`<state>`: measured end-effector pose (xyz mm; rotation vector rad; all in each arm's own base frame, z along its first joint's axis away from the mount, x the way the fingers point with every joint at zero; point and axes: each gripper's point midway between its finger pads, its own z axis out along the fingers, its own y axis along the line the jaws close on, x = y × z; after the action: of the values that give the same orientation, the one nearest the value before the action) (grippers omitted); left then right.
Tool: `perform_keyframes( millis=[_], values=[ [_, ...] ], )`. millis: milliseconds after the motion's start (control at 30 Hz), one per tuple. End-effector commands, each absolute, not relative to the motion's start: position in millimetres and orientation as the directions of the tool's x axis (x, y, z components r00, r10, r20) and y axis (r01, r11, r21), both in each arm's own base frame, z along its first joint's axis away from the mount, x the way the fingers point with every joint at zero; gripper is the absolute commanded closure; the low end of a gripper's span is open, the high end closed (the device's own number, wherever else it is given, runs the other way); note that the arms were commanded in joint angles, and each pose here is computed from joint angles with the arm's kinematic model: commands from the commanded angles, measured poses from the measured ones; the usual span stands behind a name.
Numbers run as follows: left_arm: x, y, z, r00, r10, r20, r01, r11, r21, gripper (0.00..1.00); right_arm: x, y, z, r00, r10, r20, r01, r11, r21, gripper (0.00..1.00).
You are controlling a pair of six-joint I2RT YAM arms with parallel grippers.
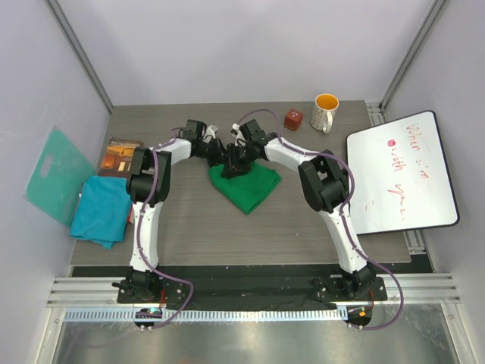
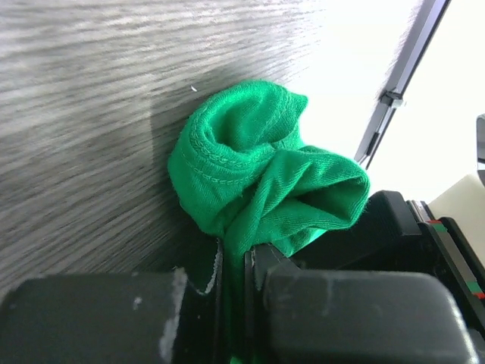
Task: Fold and stack the t-shirts
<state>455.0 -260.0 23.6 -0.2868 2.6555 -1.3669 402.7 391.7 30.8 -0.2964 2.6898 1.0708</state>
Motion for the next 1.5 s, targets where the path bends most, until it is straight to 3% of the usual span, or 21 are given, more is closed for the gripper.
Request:
perform_keyframes(
  millis=[0, 167, 700, 1067, 1467],
  values=[
    [424.1, -237.5, -40.8, -0.972, -0.232, 0.018, -0.183, 0.712, -0.678, 1.0, 358.1, 372.2, -12.4, -0.968, -0.182, -0.171, -0.247, 0.794, 0.555, 0.62],
    [433.6, -217.5, -38.5, -0.955, -0.295, 0.016, -0.228, 0.7, -0.677, 1.0, 352.9, 361.6, 8.9, -0.962, -0.185, -0.201, -0.267, 0.789, 0.554, 0.55],
    [456.4, -136.5, -16.6, -0.879, -0.474, -0.052, -0.338, 0.695, -0.634, 1.0, 357.4, 301.5, 135.3, -0.917, -0.01, -0.398, -0.255, 0.781, 0.569, 0.53],
    [441.8, -110.5, 54.4, -0.865, -0.456, -0.21, -0.278, 0.783, -0.556, 1.0, 360.9, 279.3, 119.2, -0.927, 0.033, -0.373, -0.193, 0.811, 0.552, 0.54],
    [415.3, -34.1, 112.0, -0.787, -0.502, -0.359, -0.346, 0.841, -0.417, 1.0, 333.1, 260.4, 89.5, -0.947, 0.01, -0.32, -0.172, 0.827, 0.536, 0.54]
  ],
)
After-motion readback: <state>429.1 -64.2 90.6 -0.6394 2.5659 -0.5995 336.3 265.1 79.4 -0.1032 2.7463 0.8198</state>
